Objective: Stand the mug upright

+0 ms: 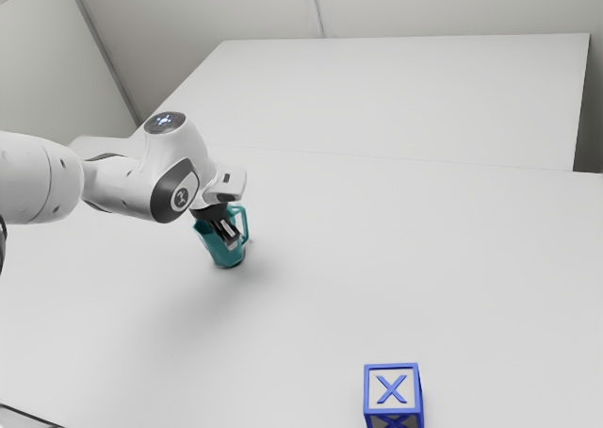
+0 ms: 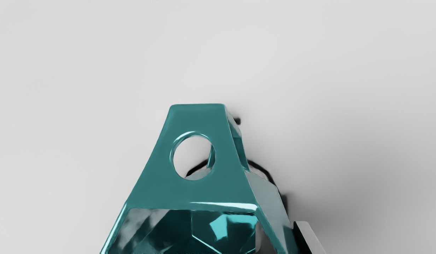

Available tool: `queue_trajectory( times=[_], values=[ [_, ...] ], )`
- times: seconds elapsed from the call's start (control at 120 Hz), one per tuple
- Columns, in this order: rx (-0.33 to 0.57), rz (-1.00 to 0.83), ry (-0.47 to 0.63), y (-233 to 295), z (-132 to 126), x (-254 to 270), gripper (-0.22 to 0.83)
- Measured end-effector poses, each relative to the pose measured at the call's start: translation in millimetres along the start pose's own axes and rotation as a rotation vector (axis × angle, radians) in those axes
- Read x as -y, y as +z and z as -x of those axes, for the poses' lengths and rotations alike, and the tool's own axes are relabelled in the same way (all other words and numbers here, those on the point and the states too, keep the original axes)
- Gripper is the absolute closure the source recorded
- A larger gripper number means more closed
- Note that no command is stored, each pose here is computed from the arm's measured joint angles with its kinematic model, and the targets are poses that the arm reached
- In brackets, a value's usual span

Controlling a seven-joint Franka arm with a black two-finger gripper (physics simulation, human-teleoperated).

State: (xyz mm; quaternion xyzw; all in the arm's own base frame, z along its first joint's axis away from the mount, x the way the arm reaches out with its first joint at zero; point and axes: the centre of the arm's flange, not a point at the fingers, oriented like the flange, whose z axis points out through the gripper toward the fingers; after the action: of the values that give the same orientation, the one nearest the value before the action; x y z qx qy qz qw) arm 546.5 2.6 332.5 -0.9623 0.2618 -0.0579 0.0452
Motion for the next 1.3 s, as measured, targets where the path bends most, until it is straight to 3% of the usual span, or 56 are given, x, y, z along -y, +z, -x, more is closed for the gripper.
queue_trajectory(
  times=[0.767, 1.133, 1.3],
  values=[
    [-0.029, -0.002, -0.01, -19.1, -2.5, 2.3, 0.37],
    [-0.066, -0.004, -0.022, -59.9, -4.1, 3.5, 0.33],
    [-0.114, -0.031, -0.029, -106.7, -27.8, 19.3, 0.28]
  ],
)
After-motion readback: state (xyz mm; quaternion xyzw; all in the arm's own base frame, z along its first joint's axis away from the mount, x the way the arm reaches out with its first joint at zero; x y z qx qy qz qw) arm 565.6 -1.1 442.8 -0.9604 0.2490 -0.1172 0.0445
